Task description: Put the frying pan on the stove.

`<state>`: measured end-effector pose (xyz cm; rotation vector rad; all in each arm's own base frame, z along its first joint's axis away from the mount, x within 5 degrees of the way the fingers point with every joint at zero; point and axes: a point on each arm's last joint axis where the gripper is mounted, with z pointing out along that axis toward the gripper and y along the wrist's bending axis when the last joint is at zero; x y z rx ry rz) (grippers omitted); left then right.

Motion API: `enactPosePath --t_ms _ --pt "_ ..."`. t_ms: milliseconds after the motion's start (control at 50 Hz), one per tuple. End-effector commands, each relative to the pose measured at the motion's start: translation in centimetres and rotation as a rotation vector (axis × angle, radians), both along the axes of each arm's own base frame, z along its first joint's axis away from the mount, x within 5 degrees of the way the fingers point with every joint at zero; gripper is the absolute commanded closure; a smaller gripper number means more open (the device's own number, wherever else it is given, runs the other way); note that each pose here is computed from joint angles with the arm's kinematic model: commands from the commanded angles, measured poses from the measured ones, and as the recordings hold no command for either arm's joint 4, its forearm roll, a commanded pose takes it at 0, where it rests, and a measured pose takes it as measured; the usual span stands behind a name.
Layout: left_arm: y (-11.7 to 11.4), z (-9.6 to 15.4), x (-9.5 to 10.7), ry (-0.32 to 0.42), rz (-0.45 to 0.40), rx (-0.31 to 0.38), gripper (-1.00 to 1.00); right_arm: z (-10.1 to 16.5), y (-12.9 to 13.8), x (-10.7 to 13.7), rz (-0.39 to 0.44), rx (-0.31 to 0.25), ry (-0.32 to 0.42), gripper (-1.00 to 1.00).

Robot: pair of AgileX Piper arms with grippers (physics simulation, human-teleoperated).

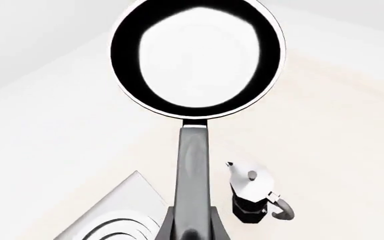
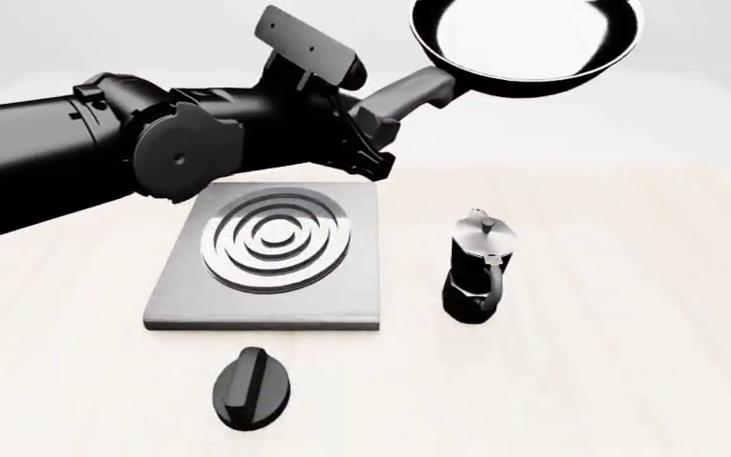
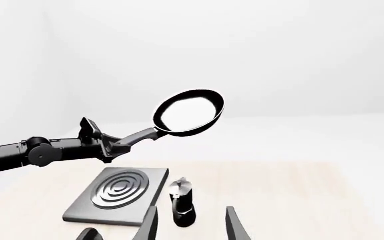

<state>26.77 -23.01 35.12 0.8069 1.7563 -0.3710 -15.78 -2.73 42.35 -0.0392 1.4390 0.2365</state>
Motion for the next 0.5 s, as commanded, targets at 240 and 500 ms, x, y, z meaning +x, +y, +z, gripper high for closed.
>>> enactPosePath --t_ms 240,500 --pt "4.7 0.3 -1.1 -0.017 0.099 -0.049 1.00 0.0 -0.1 -0.1 0.002 -0.006 -0.004 -1.00" --pt "6.7 -0.8 -1.4 -0.001 0.146 -0.034 1.00 0.0 -0.1 0.0 0.003 -0.007 -0.002 -1.00"
